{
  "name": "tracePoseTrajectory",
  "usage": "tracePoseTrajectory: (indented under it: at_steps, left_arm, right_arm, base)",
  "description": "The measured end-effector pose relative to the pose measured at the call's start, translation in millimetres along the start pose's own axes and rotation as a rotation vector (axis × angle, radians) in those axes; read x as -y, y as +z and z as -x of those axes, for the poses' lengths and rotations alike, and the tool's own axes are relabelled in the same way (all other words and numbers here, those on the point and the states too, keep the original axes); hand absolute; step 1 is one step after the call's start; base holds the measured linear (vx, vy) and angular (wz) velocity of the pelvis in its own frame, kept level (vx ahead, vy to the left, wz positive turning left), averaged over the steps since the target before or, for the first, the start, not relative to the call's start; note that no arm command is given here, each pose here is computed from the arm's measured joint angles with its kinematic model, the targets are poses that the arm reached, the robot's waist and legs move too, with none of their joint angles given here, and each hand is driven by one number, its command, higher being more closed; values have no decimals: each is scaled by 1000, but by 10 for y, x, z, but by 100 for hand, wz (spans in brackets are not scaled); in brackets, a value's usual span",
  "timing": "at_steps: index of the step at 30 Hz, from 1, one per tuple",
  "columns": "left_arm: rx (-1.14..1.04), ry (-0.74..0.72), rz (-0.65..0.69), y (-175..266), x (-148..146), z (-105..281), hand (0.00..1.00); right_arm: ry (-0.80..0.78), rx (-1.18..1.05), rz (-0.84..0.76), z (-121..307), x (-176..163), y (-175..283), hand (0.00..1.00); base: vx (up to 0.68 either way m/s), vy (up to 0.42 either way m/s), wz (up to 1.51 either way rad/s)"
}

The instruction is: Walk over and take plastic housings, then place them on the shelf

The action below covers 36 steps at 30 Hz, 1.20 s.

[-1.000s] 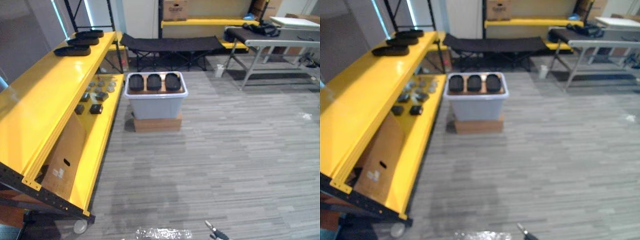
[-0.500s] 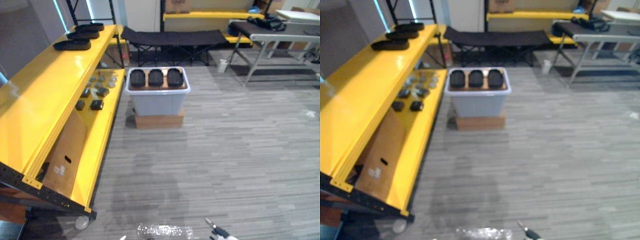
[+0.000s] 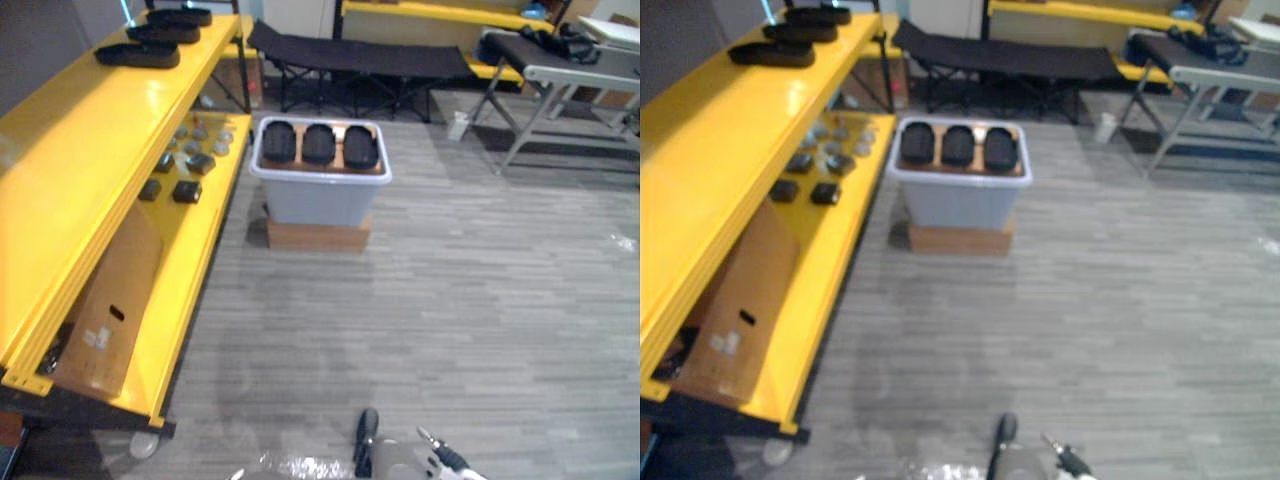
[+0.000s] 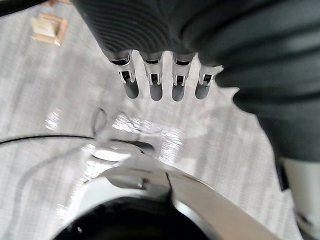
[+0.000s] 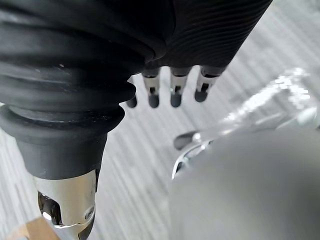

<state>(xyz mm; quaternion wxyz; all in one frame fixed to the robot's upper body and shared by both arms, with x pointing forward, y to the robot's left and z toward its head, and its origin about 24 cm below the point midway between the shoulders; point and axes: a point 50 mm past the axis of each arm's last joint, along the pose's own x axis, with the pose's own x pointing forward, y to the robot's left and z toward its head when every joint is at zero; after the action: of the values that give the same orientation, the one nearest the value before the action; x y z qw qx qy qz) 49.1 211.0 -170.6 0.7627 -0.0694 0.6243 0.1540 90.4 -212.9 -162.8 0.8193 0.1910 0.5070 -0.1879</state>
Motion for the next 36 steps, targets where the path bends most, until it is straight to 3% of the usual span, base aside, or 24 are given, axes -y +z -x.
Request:
tracePoseTrajectory:
  at_steps: [6, 14, 19, 26, 33, 36]
  left_arm:
    - [-15, -30, 128, -75, 170, 1, 0]
    - [51, -49, 122, -16, 161, 15, 0]
    - [91, -16, 116, 71, 37, 15, 0]
    - [134, 26, 97, 165, -35, 23, 0]
    - [269, -43, 105, 566, 192, 48, 0]
    - [214, -69, 121, 468, 345, 30, 0]
  right_arm:
    - [-32, -16, 90, 3, 128, 51, 0]
    - [-11, 42, 148, -33, 16, 214, 0]
    - [28, 42, 265, -63, -177, 239, 0]
    - [-59, 102, 267, -40, -159, 208, 0]
    - [-97, 119, 286, 2, -48, 113, 0]
    - [-133, 128, 269, 8, 69, 184, 0]
  base:
    - [414, -242, -10]
    - [0, 71, -9]
    - [246, 210, -14]
    - [322, 60, -1]
    - [137, -165, 72]
    - [350, -287, 40]
